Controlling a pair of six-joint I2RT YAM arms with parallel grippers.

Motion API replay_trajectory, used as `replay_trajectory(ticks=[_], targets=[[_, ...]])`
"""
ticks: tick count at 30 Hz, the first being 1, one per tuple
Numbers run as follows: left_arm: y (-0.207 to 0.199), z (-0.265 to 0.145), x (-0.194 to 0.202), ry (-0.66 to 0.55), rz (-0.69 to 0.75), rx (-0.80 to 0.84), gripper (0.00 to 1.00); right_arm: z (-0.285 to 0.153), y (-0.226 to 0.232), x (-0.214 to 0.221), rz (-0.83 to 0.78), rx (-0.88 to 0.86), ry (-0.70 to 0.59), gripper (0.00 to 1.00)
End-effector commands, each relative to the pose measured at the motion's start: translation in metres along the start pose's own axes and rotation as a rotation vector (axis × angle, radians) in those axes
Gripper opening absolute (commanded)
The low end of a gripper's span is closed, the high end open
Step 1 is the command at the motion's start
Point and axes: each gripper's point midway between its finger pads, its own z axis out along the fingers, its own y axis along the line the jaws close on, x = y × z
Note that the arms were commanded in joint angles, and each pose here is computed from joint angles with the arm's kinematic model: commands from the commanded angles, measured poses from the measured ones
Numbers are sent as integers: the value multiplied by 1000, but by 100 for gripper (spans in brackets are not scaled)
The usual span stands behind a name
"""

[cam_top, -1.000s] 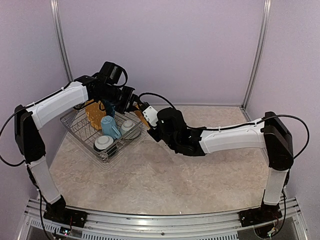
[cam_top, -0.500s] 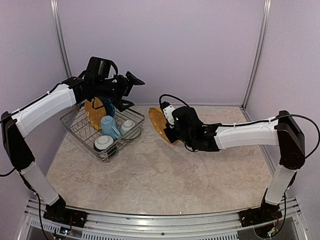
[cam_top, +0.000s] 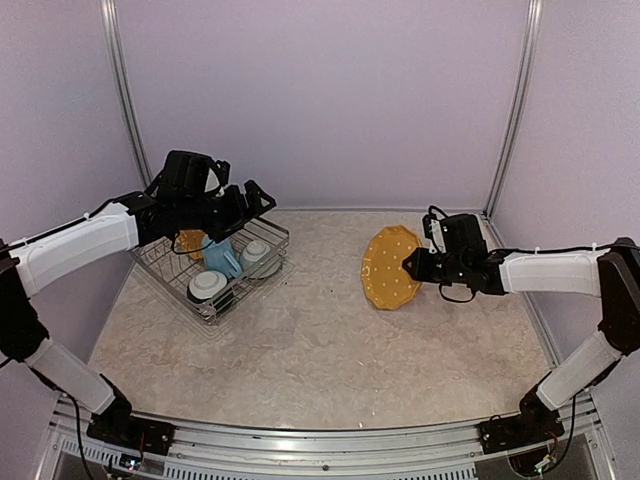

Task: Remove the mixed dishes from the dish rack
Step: Place the plate in the corner of the board.

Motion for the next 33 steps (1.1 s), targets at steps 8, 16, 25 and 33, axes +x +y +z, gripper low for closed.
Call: replay_trajectory(ticks=[8,16,25,33], targets=[[27,-33,8,-119,155,-64,99,-34,-43,-17,271,-232,-16,0],[34,-49,5,-154,144,-101,99,-19,-98,6,321,-164,59,4],[46,-64,1,-159,109,-187,99,1,-142,34,331,-46,132,26],[70,-77,-9,-188,74,-281,99,9,-158,51,318,31,180,52]])
